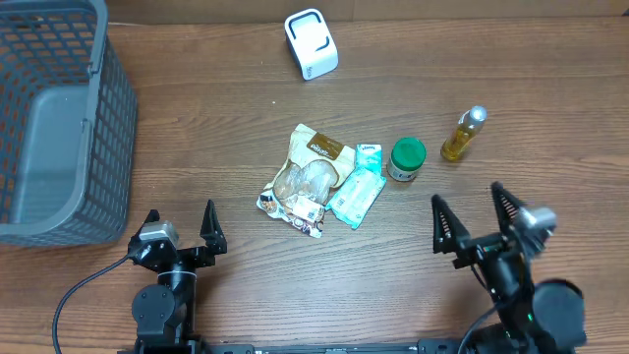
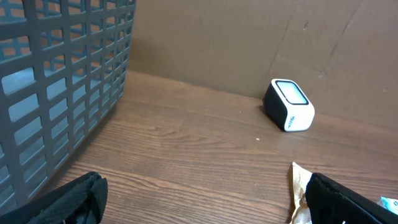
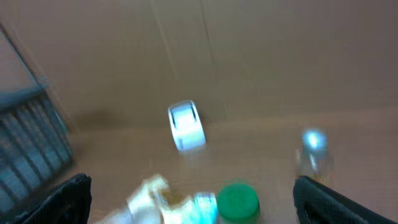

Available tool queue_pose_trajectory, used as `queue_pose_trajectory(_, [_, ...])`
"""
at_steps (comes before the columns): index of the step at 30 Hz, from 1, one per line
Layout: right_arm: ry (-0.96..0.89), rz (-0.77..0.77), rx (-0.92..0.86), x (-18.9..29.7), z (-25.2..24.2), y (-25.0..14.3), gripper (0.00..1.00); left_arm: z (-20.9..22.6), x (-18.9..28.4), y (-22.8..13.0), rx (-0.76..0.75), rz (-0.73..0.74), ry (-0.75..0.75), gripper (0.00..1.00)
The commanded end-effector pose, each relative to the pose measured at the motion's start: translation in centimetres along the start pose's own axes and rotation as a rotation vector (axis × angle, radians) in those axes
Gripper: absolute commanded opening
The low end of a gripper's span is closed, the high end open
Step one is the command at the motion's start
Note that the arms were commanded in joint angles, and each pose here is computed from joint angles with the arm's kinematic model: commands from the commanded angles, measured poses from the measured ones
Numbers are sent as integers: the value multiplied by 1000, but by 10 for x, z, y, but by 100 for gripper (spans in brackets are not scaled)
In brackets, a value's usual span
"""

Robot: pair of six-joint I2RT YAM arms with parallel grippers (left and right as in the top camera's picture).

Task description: Scan the item barcode

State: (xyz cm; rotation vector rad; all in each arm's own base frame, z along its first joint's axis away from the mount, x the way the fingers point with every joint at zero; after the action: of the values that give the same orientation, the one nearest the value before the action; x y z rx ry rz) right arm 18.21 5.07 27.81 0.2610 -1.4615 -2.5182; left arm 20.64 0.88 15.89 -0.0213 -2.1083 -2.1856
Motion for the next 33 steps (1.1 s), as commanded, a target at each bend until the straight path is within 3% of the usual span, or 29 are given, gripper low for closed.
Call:
queue_pose_trajectory(1, [54,-110,10,7,5,11,100,0,0,1,-22,-10,-1,100])
queue_pose_trajectory(7, [167,-309,15,18,16,29,100,0,0,1,-22,-10,-1,99])
queue_pose_trajectory(17, [270,-494,17,23,17,31,100,0,0,1,-22,-10,-1,100])
queue_pose_trajectory(33, [45,-225,13,-8,-36,-37,100,0,0,1,-22,-10,-1,100])
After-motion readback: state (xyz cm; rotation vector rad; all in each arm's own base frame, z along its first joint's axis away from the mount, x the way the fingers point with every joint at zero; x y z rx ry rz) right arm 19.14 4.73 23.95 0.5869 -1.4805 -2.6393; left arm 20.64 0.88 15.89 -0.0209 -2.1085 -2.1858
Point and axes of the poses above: each gripper's point midway between its finger pads, its own x axis back along the fingers, its own z axis along the line the jaws close on, y = z × x, the point moved 4 cm from there along x, back along the fingers, and after that the axes turned 15 degrees about -x, right-handed, at the moved point
